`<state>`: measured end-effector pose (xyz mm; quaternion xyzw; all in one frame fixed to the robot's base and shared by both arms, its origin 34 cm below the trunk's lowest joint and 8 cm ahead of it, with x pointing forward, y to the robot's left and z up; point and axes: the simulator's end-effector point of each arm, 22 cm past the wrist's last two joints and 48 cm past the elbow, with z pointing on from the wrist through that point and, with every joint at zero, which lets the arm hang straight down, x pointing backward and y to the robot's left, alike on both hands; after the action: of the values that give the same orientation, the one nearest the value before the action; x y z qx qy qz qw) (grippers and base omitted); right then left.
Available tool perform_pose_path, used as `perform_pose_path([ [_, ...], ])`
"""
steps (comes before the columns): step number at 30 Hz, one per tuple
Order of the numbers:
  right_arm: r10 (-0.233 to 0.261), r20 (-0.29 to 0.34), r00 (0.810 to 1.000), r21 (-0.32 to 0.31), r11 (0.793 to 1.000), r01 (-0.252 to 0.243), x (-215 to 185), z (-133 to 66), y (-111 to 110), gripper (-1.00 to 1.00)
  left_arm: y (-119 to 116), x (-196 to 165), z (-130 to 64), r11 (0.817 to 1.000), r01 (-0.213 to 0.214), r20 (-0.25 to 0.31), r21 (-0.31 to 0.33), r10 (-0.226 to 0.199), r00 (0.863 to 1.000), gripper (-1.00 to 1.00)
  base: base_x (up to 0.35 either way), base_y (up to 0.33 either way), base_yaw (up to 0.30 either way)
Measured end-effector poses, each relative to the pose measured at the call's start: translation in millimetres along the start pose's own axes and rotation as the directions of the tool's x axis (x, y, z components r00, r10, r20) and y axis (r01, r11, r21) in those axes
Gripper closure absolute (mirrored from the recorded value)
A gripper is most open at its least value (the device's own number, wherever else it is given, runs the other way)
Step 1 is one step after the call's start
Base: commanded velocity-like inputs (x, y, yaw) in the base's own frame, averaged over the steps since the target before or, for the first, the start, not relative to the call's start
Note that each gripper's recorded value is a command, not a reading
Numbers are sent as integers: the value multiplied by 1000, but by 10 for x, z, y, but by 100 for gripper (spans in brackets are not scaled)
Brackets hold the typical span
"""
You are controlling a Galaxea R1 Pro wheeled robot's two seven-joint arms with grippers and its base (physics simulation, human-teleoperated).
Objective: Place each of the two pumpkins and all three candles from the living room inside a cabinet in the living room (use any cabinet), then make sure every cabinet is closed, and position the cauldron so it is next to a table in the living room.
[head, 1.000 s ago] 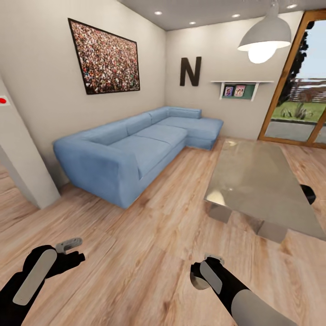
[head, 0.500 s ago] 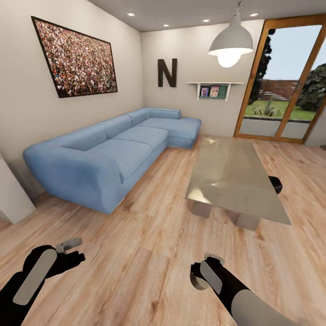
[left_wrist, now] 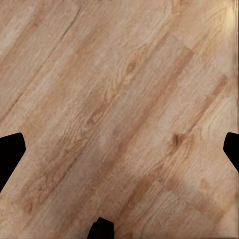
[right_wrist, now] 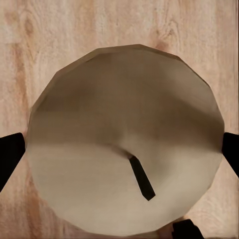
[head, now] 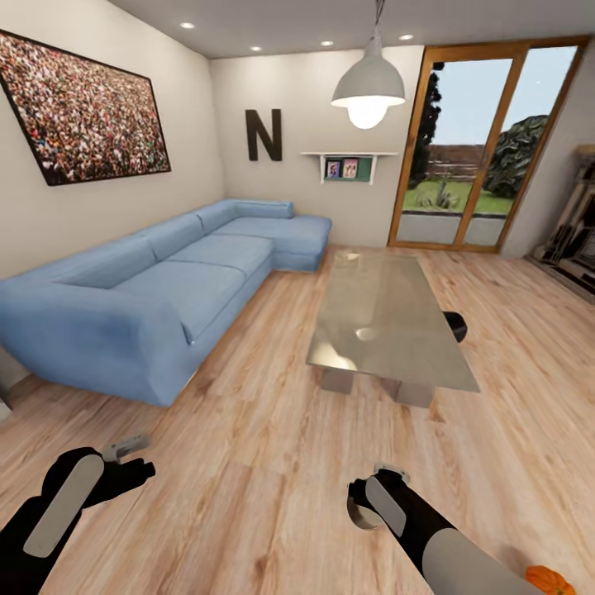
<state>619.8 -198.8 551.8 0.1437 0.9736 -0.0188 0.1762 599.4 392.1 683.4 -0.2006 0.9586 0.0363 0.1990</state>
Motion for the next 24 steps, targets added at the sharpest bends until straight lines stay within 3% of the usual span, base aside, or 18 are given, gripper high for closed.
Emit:
perform_pose_path([
  [7, 0, -1, 1000, 0, 1000, 0, -49, -111, 4, 100, -29, -43, -107, 1000, 1, -2, 4, -1, 1000, -100, -128, 0, -280],
  [24, 0, -2, 1000, 1, 1000, 0, -155, -376, 8, 100, -39, -172, -371, 1000, 0, -1, 3, 0, 1000, -100, -6, 0, -280],
])
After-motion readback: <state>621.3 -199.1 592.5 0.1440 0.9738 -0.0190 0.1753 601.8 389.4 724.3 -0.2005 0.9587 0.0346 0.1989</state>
